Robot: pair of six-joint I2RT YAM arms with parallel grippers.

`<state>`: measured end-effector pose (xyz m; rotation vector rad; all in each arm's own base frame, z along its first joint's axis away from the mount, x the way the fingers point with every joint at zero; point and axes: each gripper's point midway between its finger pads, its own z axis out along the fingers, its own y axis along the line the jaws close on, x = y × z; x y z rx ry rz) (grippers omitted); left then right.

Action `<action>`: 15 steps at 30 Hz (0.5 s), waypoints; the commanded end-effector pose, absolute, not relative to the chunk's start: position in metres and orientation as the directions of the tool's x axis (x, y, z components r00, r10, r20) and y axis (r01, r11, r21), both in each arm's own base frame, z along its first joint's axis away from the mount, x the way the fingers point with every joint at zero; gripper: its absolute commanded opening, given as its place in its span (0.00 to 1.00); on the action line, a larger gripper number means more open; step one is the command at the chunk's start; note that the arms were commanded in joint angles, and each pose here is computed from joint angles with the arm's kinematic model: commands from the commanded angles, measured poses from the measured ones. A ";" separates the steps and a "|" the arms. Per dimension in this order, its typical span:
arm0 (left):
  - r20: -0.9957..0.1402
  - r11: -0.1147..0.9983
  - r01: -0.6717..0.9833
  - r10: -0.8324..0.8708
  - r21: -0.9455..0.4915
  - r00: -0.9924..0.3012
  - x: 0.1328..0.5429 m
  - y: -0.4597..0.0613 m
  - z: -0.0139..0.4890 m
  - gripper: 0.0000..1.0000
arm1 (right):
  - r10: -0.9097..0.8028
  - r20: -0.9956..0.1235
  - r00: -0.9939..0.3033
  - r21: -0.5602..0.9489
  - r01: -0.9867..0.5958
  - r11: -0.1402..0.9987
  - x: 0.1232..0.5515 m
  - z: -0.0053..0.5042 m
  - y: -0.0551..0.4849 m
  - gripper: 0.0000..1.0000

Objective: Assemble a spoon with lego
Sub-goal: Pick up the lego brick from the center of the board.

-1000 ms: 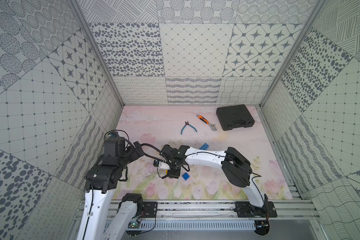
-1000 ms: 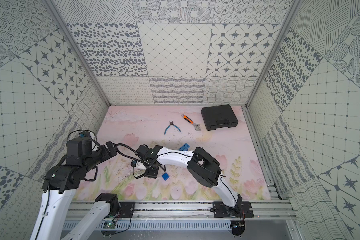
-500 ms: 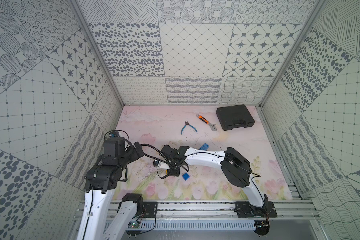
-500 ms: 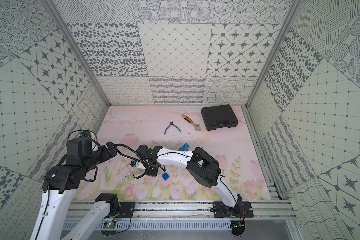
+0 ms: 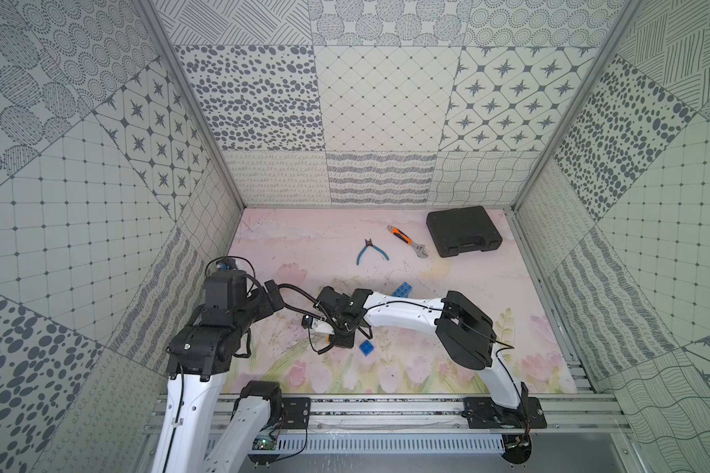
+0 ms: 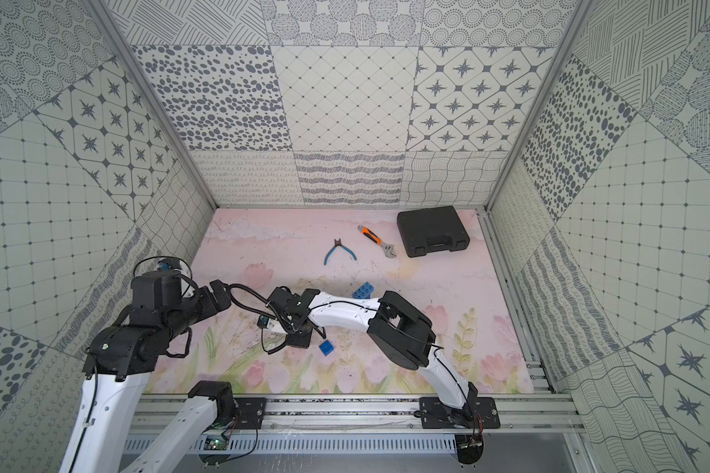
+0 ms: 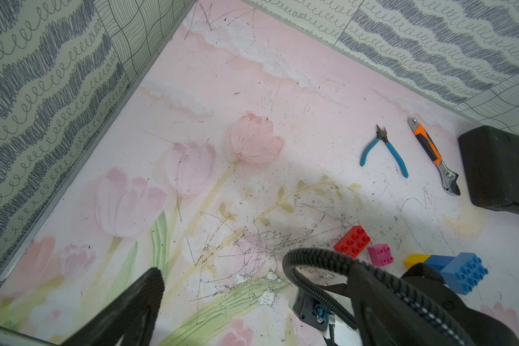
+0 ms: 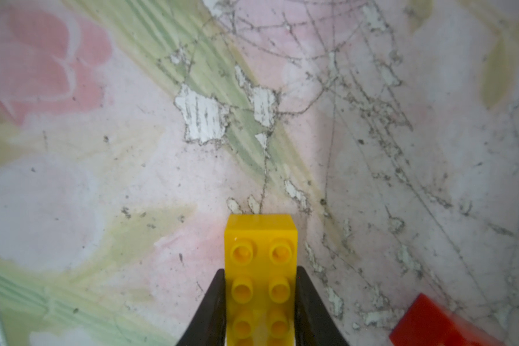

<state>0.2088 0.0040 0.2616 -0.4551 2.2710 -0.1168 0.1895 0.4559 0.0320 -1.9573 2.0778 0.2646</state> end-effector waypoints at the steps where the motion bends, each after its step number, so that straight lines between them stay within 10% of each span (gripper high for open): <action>1: -0.724 0.942 -0.264 -0.329 -0.207 -0.606 0.209 0.005 0.270 0.98 | -0.941 -0.334 -0.052 -0.074 -0.994 0.082 0.192 0.034 0.462 0.26; 15: -0.850 0.939 0.058 -0.279 -0.338 -0.447 0.215 -0.039 0.382 0.98 | -0.577 -0.721 -0.383 0.066 -0.867 0.493 0.264 0.242 0.421 0.21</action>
